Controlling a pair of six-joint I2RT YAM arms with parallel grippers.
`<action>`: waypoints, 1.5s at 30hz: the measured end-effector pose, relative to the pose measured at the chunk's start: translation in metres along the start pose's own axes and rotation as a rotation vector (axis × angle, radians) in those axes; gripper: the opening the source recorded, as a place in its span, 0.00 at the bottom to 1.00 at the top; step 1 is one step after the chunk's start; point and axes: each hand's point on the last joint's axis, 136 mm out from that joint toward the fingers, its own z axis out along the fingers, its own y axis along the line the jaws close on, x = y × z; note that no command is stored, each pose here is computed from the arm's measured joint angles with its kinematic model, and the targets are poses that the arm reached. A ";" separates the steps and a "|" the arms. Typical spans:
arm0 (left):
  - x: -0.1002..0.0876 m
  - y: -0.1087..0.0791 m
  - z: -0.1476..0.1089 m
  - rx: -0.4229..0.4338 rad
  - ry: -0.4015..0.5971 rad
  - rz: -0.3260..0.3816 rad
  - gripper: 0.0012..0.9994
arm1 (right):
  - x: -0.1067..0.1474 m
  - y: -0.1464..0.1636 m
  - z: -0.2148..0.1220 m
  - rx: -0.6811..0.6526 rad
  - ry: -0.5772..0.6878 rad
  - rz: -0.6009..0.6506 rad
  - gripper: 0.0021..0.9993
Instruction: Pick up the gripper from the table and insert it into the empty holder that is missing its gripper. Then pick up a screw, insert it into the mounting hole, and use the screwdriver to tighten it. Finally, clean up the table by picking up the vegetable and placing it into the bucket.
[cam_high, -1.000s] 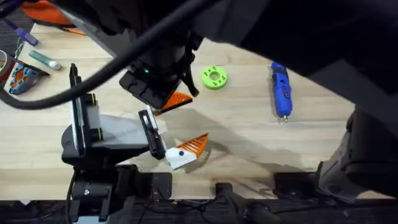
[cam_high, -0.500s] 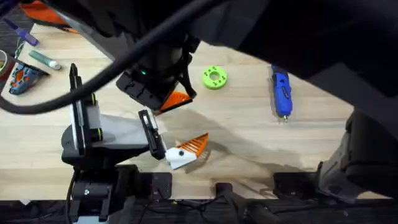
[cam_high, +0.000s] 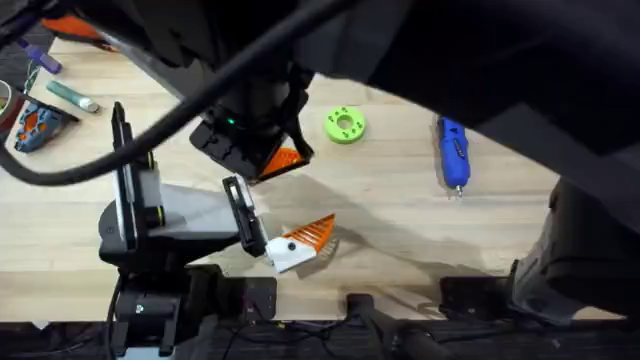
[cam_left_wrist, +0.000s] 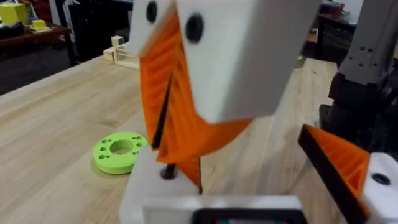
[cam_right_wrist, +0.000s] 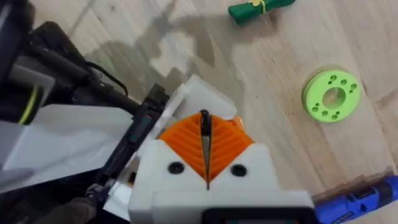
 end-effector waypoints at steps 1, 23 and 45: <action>0.000 0.000 0.000 0.000 0.000 0.000 0.99 | 0.000 0.000 0.000 0.000 0.001 0.000 0.00; 0.000 0.000 0.000 -0.001 0.000 -0.003 0.99 | -0.002 0.000 0.005 0.000 0.001 0.000 0.00; 0.000 0.001 0.000 -0.003 0.001 -0.023 0.99 | -0.010 0.002 0.019 0.002 0.004 0.000 0.00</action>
